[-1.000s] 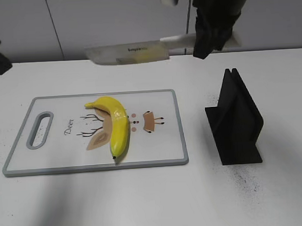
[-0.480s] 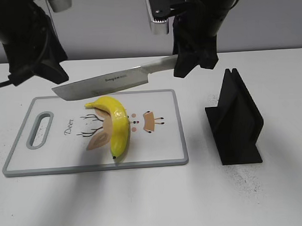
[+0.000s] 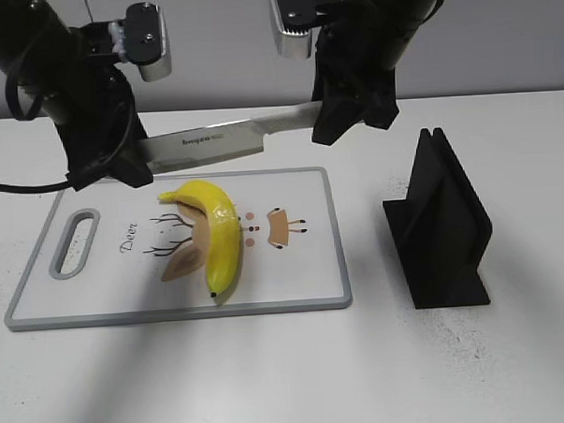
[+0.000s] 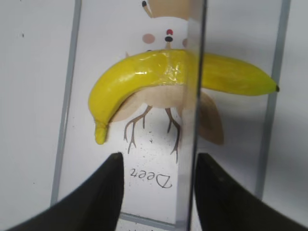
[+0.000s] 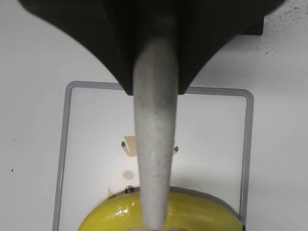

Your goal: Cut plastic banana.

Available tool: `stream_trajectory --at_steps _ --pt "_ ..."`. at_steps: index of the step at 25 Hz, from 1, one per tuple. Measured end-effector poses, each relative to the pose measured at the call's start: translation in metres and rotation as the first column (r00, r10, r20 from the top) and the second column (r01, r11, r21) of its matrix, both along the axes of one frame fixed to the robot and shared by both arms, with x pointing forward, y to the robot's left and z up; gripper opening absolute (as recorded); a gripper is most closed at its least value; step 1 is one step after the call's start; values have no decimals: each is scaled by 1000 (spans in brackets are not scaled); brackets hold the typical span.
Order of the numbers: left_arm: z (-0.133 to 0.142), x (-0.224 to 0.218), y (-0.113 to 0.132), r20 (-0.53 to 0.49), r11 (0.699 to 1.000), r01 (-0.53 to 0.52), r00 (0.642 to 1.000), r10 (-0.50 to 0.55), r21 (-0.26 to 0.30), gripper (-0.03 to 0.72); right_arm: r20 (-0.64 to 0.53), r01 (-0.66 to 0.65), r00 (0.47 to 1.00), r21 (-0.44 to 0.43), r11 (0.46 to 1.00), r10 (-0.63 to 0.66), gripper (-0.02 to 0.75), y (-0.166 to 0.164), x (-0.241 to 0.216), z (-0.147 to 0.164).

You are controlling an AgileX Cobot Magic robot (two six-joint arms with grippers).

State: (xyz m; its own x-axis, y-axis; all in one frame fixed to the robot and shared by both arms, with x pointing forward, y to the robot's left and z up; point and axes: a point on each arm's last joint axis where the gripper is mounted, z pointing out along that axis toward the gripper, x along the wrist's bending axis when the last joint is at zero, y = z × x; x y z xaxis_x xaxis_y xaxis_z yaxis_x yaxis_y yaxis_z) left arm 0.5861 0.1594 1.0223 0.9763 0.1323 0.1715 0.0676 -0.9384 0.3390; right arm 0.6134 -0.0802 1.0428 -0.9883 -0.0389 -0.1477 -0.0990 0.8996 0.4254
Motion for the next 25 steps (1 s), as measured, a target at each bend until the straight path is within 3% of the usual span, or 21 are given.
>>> stream_trajectory --at_steps 2,5,8,16,25 --pt "-1 2 0 15 1000 -5 1000 5 -3 382 -2 7 1000 7 1000 -7 160 -2 1 0" --pt "-1 2 0 16 1000 -6 1000 6 -4 135 -4 20 1000 11 1000 -20 160 -6 4 0" --pt "-1 2 0 15 1000 -5 1000 6 -3 22 -22 36 999 15 999 -35 160 -9 9 -7" --pt "-7 5 0 8 1000 2 1000 -2 12 0 -56 43 998 23 999 -41 160 -7 15 -22" --pt "-54 24 -7 -25 1000 -28 999 29 13 0 -89 97 991 -40 994 -101 162 -7 27 -55"
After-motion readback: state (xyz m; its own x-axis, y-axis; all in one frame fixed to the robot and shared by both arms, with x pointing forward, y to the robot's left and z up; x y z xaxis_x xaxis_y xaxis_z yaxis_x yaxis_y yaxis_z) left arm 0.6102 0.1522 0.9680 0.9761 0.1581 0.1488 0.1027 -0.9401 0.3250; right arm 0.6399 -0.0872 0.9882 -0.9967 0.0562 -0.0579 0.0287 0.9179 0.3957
